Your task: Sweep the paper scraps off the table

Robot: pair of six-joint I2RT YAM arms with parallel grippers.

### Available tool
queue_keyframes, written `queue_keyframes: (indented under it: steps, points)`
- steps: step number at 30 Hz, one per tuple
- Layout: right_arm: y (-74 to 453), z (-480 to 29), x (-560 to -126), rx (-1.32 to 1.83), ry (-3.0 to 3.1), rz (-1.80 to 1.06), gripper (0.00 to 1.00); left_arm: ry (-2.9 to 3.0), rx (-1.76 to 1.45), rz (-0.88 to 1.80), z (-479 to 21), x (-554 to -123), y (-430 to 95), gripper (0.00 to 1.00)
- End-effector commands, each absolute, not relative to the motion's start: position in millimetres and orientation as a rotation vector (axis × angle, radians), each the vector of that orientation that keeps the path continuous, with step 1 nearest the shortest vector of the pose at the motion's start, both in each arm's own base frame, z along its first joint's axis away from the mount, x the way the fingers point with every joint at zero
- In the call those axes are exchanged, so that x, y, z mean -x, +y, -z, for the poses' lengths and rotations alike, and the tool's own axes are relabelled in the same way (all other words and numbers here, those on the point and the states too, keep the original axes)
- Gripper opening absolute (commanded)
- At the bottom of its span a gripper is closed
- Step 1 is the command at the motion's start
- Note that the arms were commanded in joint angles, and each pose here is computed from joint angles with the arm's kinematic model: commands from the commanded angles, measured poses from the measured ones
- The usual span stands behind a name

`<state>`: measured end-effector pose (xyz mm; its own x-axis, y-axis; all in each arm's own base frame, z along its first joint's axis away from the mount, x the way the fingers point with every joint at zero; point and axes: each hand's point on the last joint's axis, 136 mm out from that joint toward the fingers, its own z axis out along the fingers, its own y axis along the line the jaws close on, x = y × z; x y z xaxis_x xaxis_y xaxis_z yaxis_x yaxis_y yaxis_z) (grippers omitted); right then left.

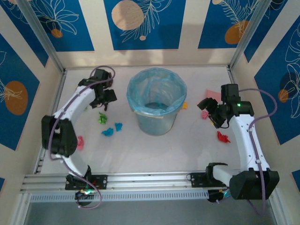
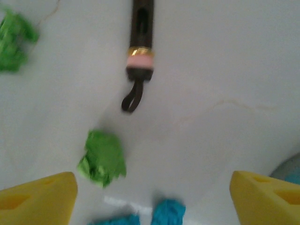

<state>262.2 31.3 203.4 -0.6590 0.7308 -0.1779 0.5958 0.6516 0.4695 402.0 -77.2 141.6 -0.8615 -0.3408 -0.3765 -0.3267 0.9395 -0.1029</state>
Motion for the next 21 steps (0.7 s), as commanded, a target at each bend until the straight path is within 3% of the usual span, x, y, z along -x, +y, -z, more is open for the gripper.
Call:
queue_keyframes:
  steps: [1, 5, 8, 21]
  points:
    - [38.9, -219.7, -267.1, -0.952, 2.512, -0.523, 0.85, 2.722, 0.463, 0.067, -122.9, -441.3, -72.6, 0.74]
    - [51.9, -226.4, -264.2, -0.844, 2.514, -0.52, 0.85, 2.777, 0.446, 0.064, -94.5, -474.7, -73.1, 0.7]
    - [60.6, -231.1, -263.3, -0.778, 2.508, -0.536, 0.85, 2.807, 0.443, 0.01, -76.6, -490.0, -64.4, 0.73]
    - [74.3, -236.8, -261.4, -0.73, 2.505, -0.574, 0.85, 2.891, 0.328, -0.075, -44.1, -494.1, -41.5, 0.8]
